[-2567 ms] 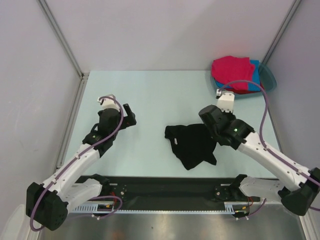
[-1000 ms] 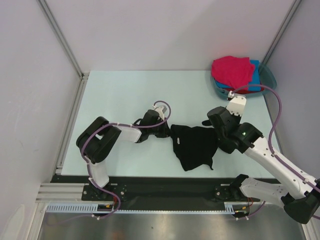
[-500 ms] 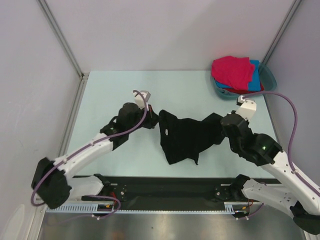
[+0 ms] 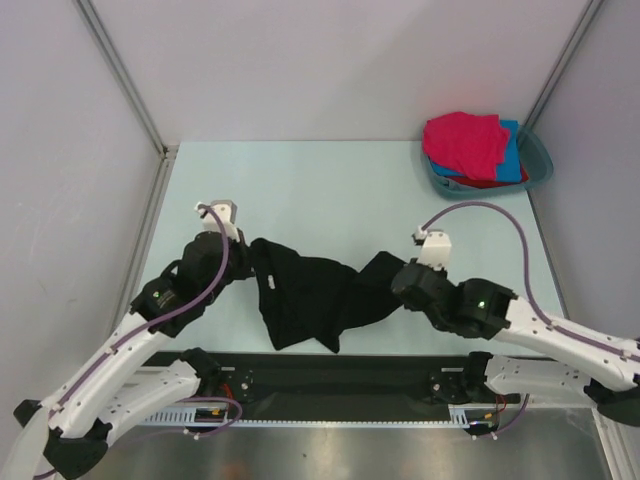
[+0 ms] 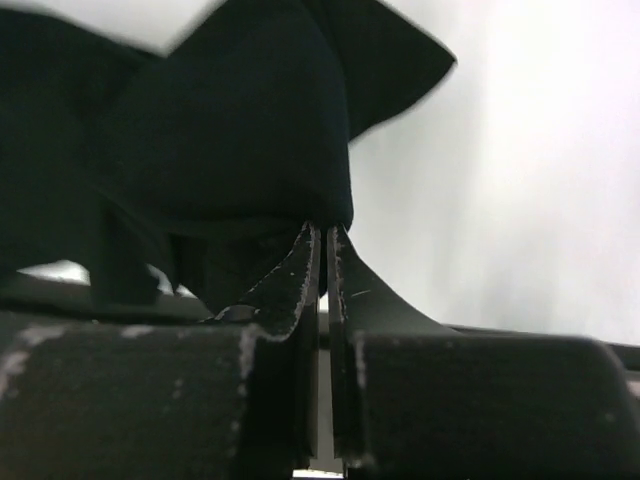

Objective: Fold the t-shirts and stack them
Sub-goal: Flatten the tshirt out

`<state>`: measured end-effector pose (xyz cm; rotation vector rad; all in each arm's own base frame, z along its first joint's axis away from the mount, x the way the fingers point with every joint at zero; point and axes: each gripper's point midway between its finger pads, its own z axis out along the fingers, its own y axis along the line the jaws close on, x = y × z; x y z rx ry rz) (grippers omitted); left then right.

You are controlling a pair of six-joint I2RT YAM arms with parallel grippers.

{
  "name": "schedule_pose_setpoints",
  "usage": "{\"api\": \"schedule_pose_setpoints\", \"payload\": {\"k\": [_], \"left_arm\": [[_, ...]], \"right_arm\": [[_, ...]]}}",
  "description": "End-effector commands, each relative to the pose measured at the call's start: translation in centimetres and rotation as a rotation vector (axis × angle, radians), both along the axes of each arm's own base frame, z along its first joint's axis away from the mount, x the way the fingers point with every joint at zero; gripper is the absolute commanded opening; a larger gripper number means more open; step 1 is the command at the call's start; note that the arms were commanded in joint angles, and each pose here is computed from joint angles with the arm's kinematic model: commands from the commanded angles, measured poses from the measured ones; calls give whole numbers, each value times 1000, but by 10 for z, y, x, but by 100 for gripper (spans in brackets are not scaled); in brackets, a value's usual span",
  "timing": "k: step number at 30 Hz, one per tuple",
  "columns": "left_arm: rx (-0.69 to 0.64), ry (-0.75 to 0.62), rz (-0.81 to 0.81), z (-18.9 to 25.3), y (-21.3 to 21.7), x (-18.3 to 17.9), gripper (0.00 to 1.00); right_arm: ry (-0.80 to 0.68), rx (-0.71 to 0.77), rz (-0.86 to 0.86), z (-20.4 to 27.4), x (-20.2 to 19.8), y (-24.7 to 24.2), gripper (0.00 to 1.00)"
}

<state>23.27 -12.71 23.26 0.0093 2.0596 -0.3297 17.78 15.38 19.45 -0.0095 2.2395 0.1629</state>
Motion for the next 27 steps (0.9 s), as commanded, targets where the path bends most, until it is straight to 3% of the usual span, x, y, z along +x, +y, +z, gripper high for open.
{"api": "schedule_pose_setpoints", "payload": {"k": [1,3,4,6,7,8,11,14,17,18,20,27], "left_arm": [[109,-13,206,9,53,-9,0],[143,9,238,2,61,-11,0],[166,12,265,-1,66,-10,0],[198,46,275,-10,67,-9,0],[210,54,274,-13,67,-9,0],[229,64,293,-17,69,-7,0],[240,64,280,-20,66,-4,0],[244,64,269,-22,62,0,0],[260,68,288,-23,64,3,0],[277,63,316,-22,70,2,0],[230,26,325,-8,71,1,0],[129,-30,240,21,59,-5,0]], "right_arm": [[33,-24,-19,-21,-15,13,4],[40,-96,-67,-33,-15,6,17],[37,-119,-95,-36,-15,2,39],[36,-178,-161,-39,-15,-14,57],[5,-209,-200,-35,-11,-22,79],[-10,-191,-255,-32,-10,-27,83],[-82,-218,-319,-11,-7,-50,89],[-109,-152,-199,2,-1,-33,87],[-75,8,-2,-6,6,18,84],[-68,127,52,-1,10,42,84],[-39,159,149,-11,16,68,83],[118,-32,253,-71,33,117,81]]}}
